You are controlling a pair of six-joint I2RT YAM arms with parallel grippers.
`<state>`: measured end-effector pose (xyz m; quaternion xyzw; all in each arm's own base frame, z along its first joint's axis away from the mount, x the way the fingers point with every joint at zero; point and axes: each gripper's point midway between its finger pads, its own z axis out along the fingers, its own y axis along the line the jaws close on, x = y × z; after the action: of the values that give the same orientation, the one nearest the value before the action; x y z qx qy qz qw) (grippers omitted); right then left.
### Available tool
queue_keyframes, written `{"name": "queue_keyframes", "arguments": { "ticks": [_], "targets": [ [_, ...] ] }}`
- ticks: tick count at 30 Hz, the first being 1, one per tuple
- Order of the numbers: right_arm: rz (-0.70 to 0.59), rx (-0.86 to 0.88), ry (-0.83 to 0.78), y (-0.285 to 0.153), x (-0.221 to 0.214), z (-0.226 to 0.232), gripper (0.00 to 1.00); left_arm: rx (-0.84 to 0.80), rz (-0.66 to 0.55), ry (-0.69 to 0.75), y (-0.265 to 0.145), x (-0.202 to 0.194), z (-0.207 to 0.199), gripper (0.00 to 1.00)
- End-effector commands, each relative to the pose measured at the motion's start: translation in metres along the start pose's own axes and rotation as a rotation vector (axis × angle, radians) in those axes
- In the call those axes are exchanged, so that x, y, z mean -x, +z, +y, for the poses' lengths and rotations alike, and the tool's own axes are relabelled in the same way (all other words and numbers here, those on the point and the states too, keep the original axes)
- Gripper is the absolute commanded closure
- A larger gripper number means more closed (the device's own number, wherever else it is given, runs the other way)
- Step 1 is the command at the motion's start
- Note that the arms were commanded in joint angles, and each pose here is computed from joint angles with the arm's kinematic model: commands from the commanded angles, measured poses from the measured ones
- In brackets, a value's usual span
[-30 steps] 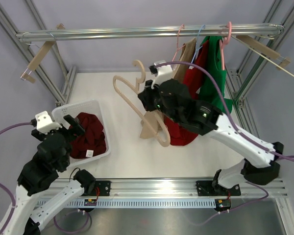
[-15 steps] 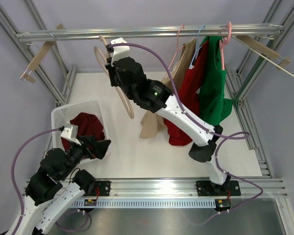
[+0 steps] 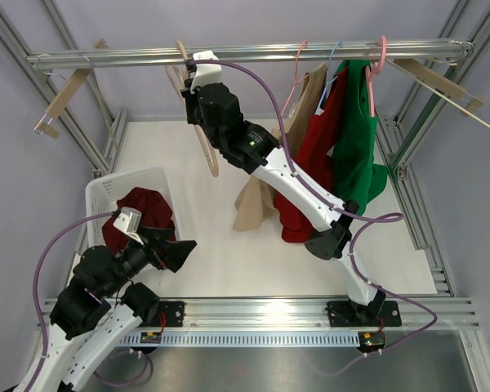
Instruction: Remove the t-shirt from the hanger
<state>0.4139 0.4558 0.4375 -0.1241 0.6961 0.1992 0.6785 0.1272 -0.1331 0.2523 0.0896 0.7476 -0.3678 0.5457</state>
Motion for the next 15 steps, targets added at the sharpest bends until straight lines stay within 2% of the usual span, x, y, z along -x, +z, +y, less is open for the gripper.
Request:
{"name": "queue_keyframes", "arguments": {
  "ticks": [1,7,15],
  "targets": [
    [-0.129,0.022,0.059,0.000,0.044,-0.002,1.00,-0.066,-0.025,0.013,0.003,0.009,-0.013,0.01],
    [-0.110,0.001,0.099,0.022,0.029,-0.023,1.00,-0.063,-0.027,0.014,0.004,0.009,-0.012,0.01],
    [-0.046,0.018,0.131,0.033,-0.003,-0.015,1.00,-0.059,-0.024,0.011,0.004,0.008,-0.011,0.01]
  ]
}}
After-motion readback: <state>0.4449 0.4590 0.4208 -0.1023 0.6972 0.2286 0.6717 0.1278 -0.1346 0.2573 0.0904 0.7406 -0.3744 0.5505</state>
